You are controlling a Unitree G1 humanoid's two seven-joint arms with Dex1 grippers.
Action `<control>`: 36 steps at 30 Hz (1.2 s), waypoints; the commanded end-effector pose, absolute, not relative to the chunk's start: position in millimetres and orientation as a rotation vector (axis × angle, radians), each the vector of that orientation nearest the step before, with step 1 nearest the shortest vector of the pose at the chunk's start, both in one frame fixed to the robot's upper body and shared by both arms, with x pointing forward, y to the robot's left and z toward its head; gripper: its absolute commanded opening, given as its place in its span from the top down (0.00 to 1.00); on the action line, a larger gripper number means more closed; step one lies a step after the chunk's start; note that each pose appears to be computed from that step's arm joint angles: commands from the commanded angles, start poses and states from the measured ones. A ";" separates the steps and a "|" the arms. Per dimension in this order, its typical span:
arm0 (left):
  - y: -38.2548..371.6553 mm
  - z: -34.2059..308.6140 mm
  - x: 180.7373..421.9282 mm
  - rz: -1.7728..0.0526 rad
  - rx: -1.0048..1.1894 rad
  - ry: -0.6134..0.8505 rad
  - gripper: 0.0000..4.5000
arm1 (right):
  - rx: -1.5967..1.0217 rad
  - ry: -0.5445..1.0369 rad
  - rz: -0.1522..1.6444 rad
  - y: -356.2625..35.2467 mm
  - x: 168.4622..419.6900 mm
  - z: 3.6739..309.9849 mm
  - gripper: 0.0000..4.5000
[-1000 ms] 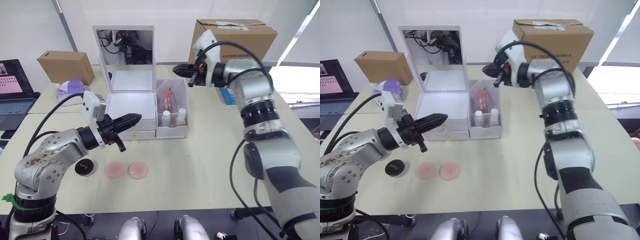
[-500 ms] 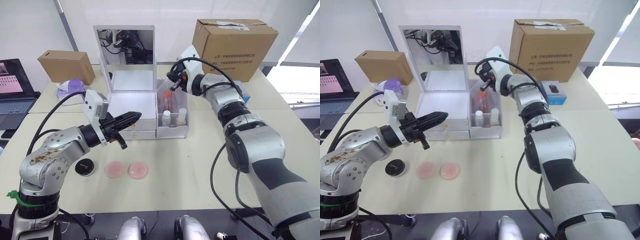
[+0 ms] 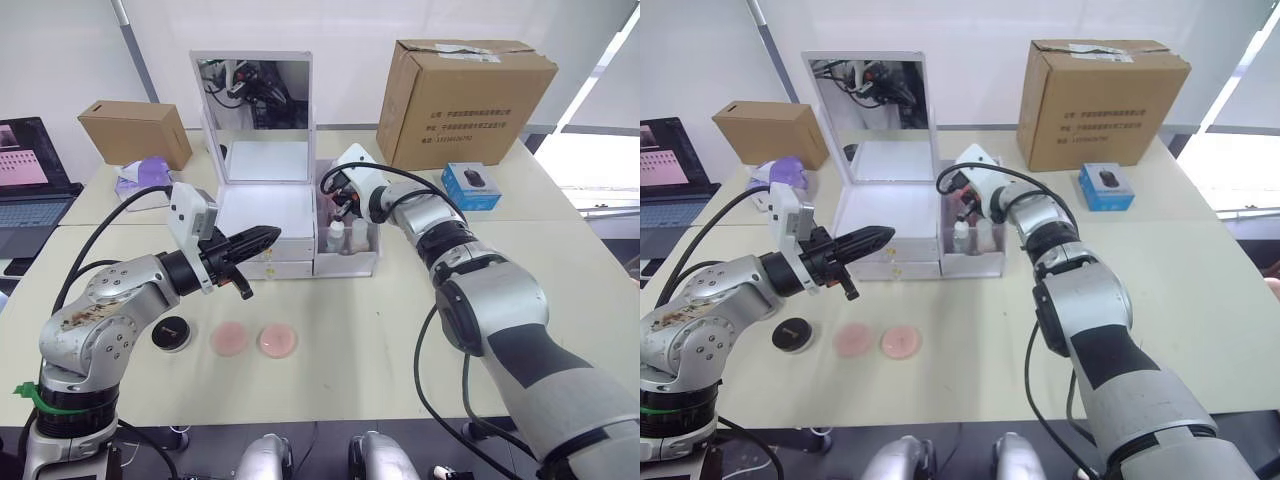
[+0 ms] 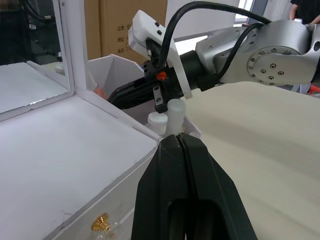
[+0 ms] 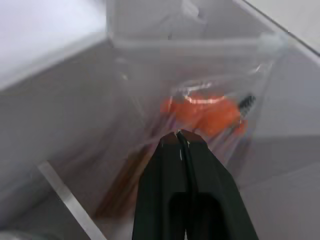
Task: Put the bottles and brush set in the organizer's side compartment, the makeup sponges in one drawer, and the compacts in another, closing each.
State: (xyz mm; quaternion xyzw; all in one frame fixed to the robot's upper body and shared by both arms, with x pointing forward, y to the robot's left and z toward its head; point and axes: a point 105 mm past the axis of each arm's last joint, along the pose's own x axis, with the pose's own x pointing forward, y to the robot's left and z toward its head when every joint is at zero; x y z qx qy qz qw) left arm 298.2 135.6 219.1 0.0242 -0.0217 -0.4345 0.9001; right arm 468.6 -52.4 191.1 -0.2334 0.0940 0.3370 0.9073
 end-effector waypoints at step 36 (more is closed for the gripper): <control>357.3 160.6 258.7 -0.269 0.125 0.012 0.00 | -0.152 -0.041 0.427 -314.5 286.8 188.6 0.00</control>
